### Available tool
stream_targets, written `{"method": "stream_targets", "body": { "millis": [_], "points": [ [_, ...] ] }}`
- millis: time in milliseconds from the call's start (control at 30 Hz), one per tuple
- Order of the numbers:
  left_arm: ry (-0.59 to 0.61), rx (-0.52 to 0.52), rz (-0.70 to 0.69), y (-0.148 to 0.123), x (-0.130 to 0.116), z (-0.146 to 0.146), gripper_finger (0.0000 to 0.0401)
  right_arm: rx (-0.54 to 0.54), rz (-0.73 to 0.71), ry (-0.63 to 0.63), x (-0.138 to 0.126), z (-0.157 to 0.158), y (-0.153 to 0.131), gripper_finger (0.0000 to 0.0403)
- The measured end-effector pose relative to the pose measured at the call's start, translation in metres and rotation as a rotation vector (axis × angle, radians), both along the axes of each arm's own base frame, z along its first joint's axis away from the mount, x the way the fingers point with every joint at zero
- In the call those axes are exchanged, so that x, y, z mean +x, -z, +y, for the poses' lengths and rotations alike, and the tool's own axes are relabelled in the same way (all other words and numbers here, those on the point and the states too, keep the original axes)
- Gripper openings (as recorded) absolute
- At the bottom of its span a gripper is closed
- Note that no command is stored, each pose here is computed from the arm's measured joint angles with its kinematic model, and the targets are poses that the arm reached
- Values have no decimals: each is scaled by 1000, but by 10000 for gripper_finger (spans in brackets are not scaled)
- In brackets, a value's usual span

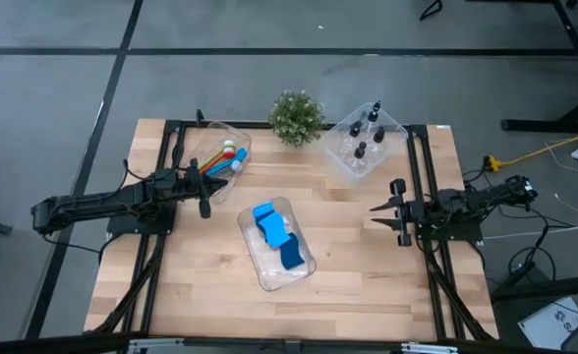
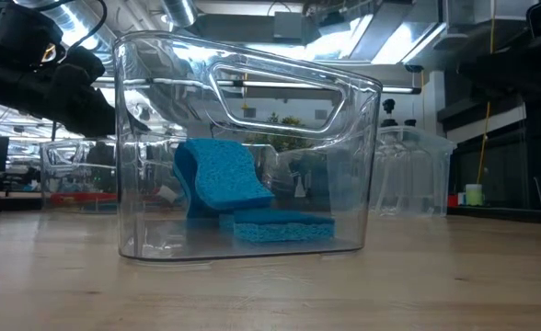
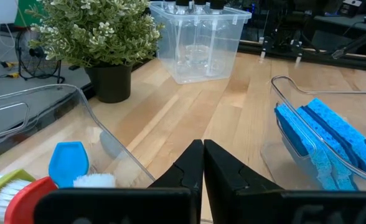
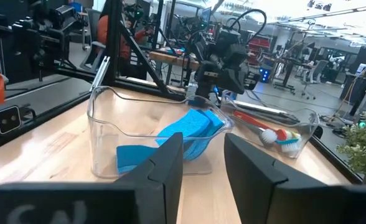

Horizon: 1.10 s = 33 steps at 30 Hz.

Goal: Pick & Place Kitchen Sink Supplies
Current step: Return to Home Position

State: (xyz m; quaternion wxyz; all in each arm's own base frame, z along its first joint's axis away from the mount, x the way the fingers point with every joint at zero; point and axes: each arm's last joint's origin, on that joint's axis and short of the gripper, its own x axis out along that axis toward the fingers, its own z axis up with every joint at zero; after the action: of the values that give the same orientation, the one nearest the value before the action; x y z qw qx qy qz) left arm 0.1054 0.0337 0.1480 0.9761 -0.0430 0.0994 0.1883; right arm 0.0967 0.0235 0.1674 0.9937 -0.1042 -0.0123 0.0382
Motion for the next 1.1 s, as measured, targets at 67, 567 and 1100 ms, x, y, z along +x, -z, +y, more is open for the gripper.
{"method": "stream_targets", "body": {
  "millis": [67, 567, 1100],
  "points": [
    [0, 0, 0, 0, 0, 0, 7, 0, 0, 0, 0, 0, 0, 116],
    [0, 0, 0, 0, 0, 0, 9, 54, 4, -1, 0, 0, 0, 116],
    [0, 0, 0, 0, 0, 0, 8, 310, 24, -6, 0, 0, 0, 116]
  ]
}}
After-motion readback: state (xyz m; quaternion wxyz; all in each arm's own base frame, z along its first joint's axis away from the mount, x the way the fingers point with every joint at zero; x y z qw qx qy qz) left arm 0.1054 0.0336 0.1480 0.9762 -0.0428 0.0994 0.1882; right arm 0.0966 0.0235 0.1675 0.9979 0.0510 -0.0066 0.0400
